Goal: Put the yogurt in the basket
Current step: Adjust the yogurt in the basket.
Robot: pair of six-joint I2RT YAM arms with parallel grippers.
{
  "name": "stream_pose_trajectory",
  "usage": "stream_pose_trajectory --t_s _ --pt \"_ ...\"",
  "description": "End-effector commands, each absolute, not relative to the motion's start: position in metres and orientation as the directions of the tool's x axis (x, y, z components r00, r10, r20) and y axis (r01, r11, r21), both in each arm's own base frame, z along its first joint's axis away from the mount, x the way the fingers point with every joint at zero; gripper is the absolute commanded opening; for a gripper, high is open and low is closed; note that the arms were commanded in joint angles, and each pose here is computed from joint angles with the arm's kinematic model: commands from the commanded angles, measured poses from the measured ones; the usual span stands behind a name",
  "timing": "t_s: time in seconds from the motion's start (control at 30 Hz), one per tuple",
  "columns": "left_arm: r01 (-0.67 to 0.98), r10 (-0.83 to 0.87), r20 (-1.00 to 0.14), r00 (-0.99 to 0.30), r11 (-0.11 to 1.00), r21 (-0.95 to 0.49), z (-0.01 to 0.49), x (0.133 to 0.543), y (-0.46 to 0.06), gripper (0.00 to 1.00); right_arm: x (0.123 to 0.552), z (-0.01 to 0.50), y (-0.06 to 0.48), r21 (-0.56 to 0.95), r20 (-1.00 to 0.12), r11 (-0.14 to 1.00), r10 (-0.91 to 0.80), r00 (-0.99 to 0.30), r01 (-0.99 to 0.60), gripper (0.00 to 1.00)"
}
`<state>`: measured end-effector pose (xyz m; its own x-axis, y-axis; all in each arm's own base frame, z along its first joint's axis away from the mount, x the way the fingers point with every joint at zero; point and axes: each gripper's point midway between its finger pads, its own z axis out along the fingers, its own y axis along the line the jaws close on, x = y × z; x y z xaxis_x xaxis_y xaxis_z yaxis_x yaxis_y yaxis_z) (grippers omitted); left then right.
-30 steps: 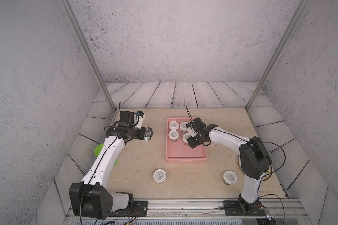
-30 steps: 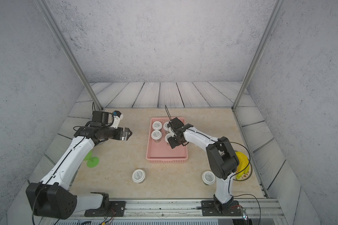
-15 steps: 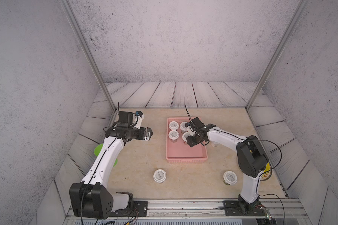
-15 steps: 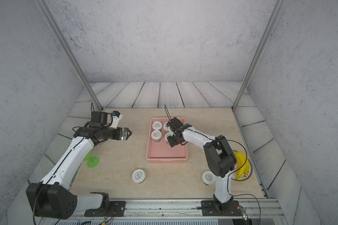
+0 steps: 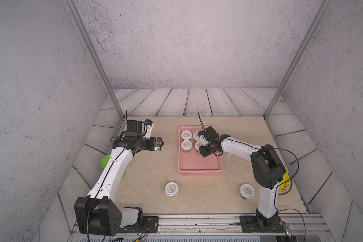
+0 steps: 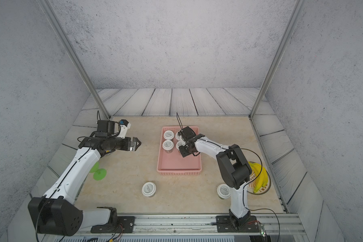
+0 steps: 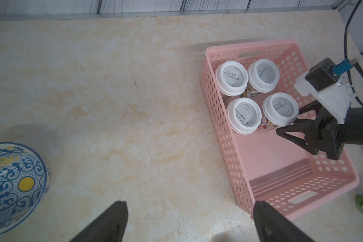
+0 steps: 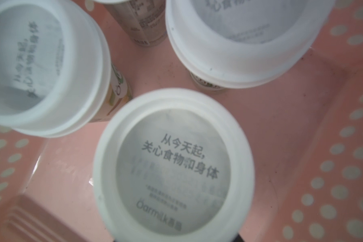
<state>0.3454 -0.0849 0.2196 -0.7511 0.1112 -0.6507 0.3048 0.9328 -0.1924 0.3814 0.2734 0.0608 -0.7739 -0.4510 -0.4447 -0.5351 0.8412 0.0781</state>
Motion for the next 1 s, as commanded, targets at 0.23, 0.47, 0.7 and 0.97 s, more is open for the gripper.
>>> stream_pose_trajectory --t_s 0.23,0.47,0.7,0.97 --pt "0.296 0.092 -0.663 -0.743 0.933 -0.202 0.223 0.345 -0.082 1.00 0.377 0.047 0.274 0.084 -0.430 0.839 -0.456 -0.779 -0.538 0.47" --pt "0.296 0.091 -0.663 -0.743 0.933 -0.204 0.222 0.345 -0.082 1.00 0.377 0.041 0.276 0.099 -0.435 0.838 -0.449 -0.781 -0.537 0.43" --pt "0.296 0.091 -0.664 -0.742 0.933 -0.204 0.223 0.345 -0.082 1.00 0.378 0.040 0.280 0.112 -0.450 0.833 -0.443 -0.775 -0.542 0.38" --pt "0.296 0.090 -0.663 -0.743 0.933 -0.205 0.222 0.345 -0.082 1.00 0.378 0.033 0.281 0.111 -0.449 0.832 -0.445 -0.774 -0.543 0.35"
